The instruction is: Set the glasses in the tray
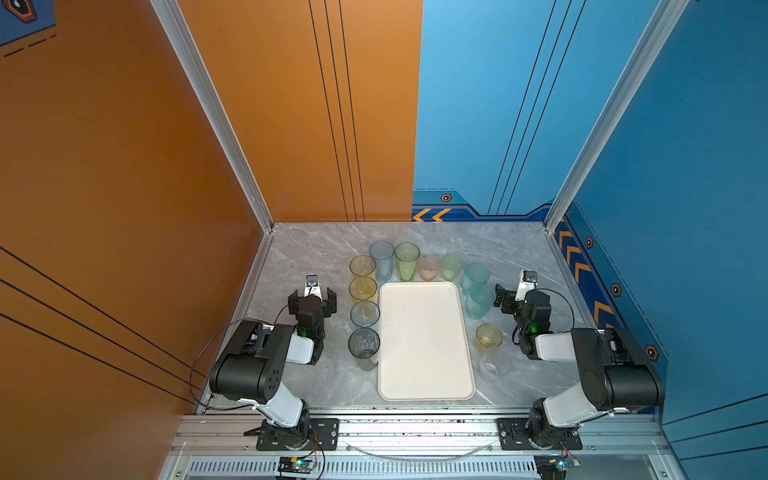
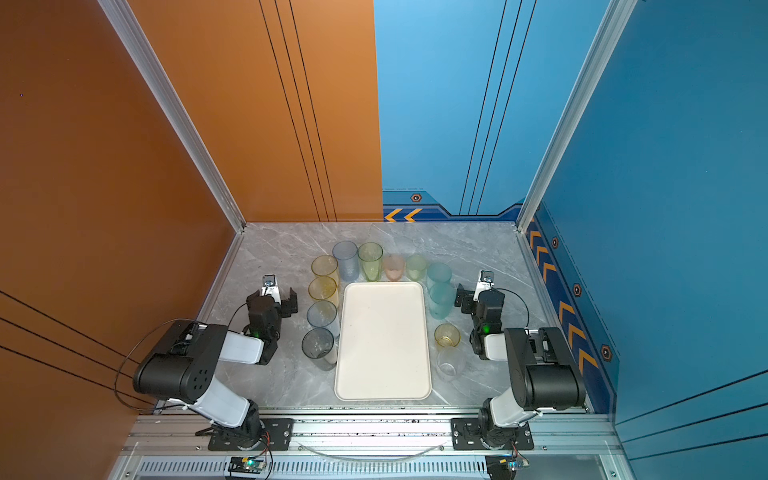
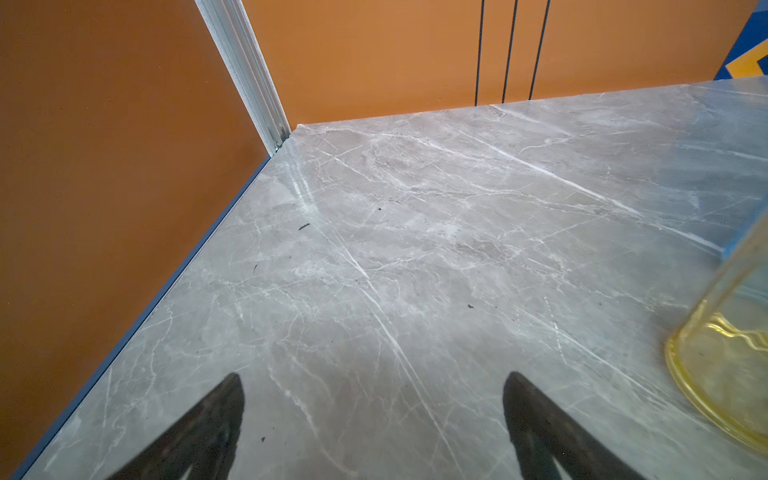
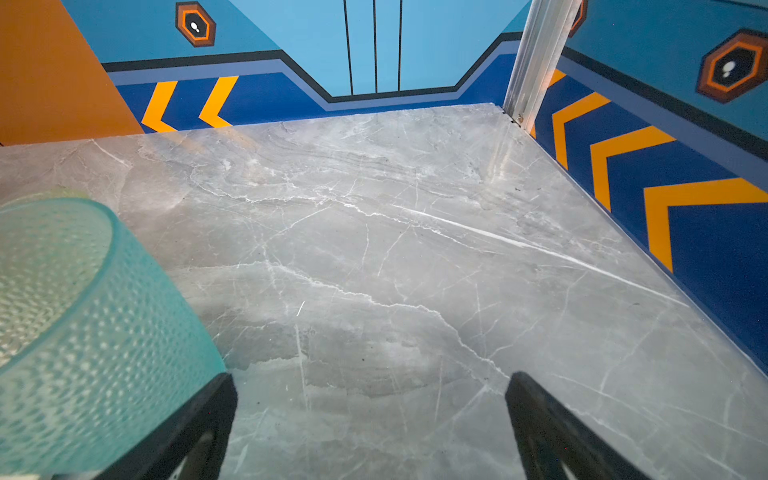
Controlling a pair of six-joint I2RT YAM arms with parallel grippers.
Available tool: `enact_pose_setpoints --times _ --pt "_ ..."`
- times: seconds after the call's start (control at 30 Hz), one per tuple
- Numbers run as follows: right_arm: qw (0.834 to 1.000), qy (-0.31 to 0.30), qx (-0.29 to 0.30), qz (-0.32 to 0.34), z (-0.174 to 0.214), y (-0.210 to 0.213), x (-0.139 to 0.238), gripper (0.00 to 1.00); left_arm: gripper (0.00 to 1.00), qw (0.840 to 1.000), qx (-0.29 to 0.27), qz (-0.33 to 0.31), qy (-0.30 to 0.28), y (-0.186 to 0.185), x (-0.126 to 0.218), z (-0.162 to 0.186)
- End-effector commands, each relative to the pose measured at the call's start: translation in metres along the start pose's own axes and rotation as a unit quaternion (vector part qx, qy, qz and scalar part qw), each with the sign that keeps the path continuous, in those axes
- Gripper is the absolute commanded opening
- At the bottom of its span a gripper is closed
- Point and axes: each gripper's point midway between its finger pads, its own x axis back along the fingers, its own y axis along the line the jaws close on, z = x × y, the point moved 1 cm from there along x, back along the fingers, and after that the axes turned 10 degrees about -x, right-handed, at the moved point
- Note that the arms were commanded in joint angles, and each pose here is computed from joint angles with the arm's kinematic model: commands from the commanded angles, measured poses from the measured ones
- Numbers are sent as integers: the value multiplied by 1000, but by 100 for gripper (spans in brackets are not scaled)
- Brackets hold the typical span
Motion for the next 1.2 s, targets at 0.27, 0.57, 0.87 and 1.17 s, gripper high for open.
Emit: enact_pose_setpoints --times 0.27,0.57,0.87,1.17 --pt "1000 -6 5 3 -5 1 -3 100 98 999 12 37 -6 -6 -4 -10" --pt "1000 -6 4 3 -5 1 -3 100 75 998 17 59 -4 -8 -7 -10" --pt "1000 -6 -2 -4 -5 0 -3 100 63 999 25 -35 2 25 15 -40" --pt "1000 -11 -22 14 -11 -9 0 94 50 998 45 -46 15 61 87 -113"
